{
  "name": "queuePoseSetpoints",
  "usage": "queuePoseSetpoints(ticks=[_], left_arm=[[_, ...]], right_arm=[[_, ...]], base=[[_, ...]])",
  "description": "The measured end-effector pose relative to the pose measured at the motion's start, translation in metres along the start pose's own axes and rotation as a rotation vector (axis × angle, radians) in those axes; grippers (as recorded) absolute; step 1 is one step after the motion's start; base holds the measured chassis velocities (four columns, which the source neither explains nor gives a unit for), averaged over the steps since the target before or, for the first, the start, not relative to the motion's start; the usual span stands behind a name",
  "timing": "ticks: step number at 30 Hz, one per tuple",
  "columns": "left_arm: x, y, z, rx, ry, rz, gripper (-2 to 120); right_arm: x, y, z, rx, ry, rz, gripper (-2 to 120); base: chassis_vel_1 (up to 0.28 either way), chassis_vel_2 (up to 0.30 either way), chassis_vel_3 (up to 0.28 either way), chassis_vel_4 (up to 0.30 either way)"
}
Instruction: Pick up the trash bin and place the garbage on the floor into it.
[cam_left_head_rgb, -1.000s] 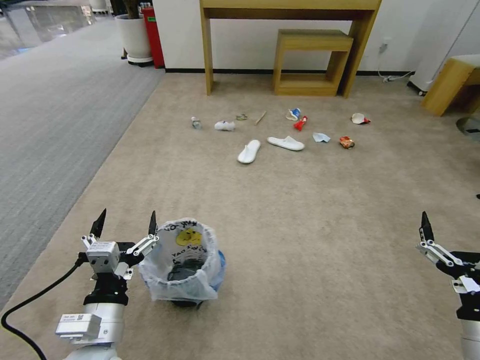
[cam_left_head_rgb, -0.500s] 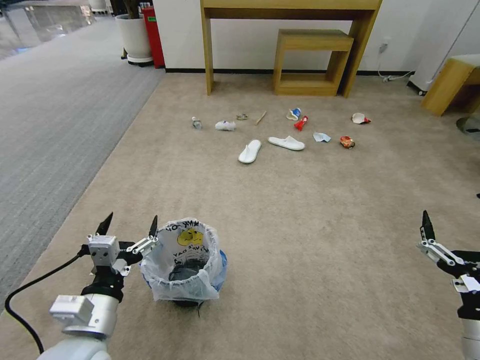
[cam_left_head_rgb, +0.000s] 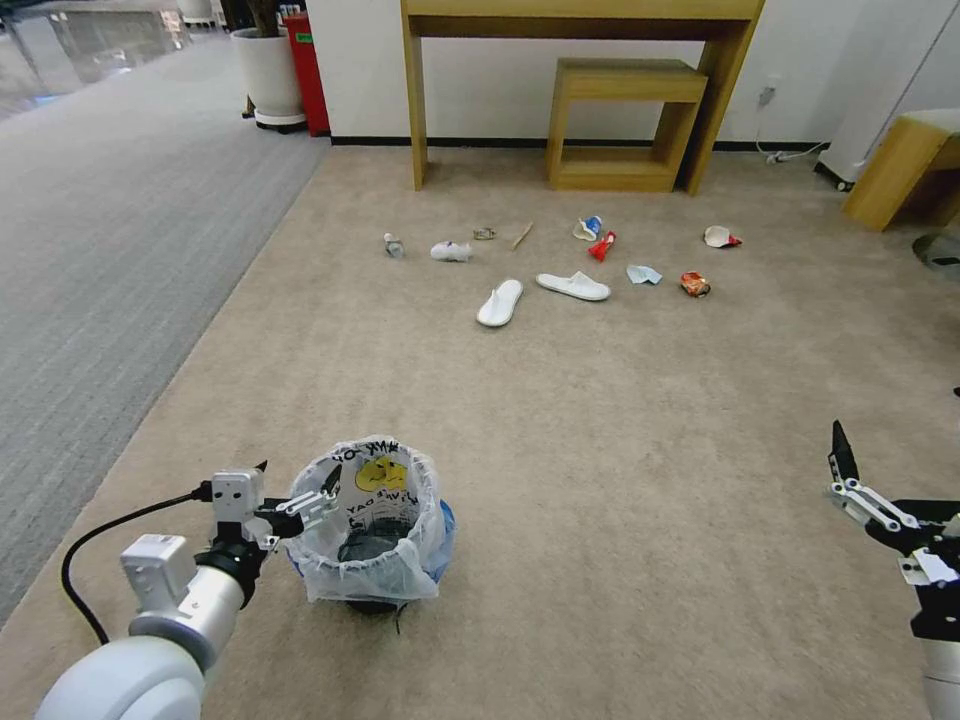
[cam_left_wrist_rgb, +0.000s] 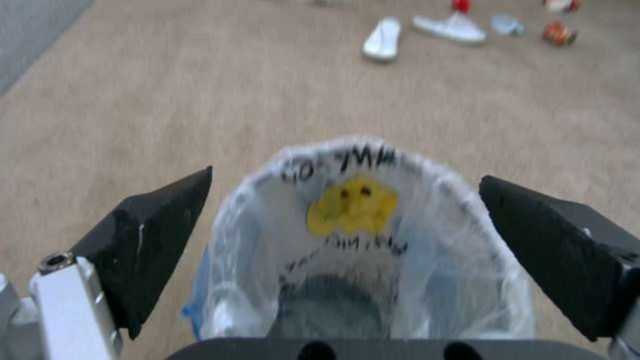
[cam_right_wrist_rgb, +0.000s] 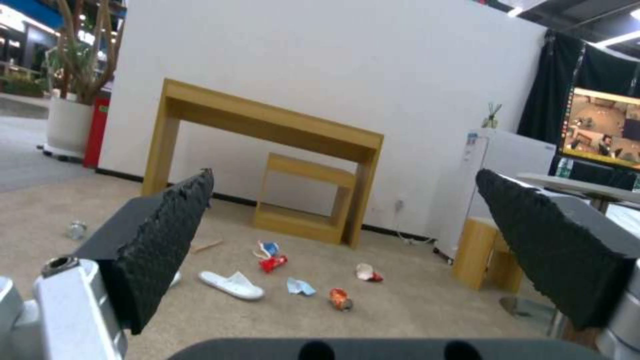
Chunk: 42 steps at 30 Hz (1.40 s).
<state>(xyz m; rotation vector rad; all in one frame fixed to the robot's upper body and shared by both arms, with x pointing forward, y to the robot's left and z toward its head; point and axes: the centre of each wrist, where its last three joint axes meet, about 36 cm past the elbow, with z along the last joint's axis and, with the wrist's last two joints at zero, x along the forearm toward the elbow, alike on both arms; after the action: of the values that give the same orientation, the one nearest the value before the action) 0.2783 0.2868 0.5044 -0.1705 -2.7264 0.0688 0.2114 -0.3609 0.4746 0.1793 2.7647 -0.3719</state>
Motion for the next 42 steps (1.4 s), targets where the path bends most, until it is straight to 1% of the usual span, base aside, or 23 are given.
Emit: queuePoseSetpoints(ticks=[1, 2, 5, 6, 9, 13, 24, 28, 31, 33, 36, 40, 42], left_arm=[[0.0, 0.0, 0.0, 0.0, 0.0, 0.0, 100], [-0.002, 0.003, 0.001, -0.011, 0.027, -0.002, 100], [-0.006, 0.008, 0.003, -0.051, 0.074, -0.011, 100], [-0.006, 0.008, 0.003, -0.051, 0.074, -0.011, 100], [-0.01, 0.016, 0.005, -0.106, 0.102, -0.04, 100], [-0.012, 0.021, 0.005, -0.134, 0.115, -0.055, 100], [-0.025, 0.035, 0.006, -0.146, 0.126, -0.088, 100], [-0.03, 0.039, 0.005, -0.121, 0.14, -0.084, 100], [-0.033, 0.036, 0.003, -0.07, 0.164, -0.064, 100], [-0.034, 0.034, 0.003, -0.056, 0.17, -0.058, 100], [-0.039, 0.032, 0.0, 0.006, 0.209, -0.032, 100], [-0.045, 0.03, 0.0, 0.037, 0.24, -0.014, 100], [-0.045, 0.03, 0.0, 0.039, 0.243, -0.013, 100]], right_arm=[[0.0, 0.0, 0.0, 0.0, 0.0, 0.0, 100], [0.0, 0.0, 0.0, 0.001, -0.001, -0.002, 100], [-0.001, 0.0, 0.001, 0.002, 0.001, -0.004, 100], [-0.001, 0.0, 0.001, 0.002, 0.001, -0.004, 100], [0.0, 0.0, 0.003, 0.002, 0.005, -0.007, 100], [0.0, 0.0, 0.004, 0.003, 0.008, -0.01, 100], [-0.001, 0.0, 0.006, 0.009, 0.007, -0.017, 100], [-0.001, 0.0, 0.006, 0.012, 0.007, -0.02, 100], [-0.002, 0.001, 0.007, 0.014, 0.01, -0.026, 100], [-0.003, 0.001, 0.007, 0.014, 0.01, -0.028, 100], [-0.003, 0.001, 0.008, 0.015, 0.013, -0.032, 100], [-0.004, 0.001, 0.008, 0.017, 0.014, -0.034, 100], [-0.004, 0.001, 0.009, 0.018, 0.015, -0.034, 100]], base=[[0.0, 0.0, 0.0, 0.0], [0.0, 0.0, 0.0, 0.0], [0.0, 0.0, 0.0, 0.0], [0.0, 0.0, 0.0, 0.0], [0.0, 0.0, 0.0, 0.0], [0.0, 0.0, 0.0, 0.0], [0.0, 0.0, 0.0, 0.0], [0.0, 0.0, 0.0, 0.0], [0.0, 0.0, 0.0, 0.0], [0.0, 0.0, 0.0, 0.0], [0.0, 0.0, 0.0, 0.0], [0.0, 0.0, 0.0, 0.0], [0.0, 0.0, 0.0, 0.0]])
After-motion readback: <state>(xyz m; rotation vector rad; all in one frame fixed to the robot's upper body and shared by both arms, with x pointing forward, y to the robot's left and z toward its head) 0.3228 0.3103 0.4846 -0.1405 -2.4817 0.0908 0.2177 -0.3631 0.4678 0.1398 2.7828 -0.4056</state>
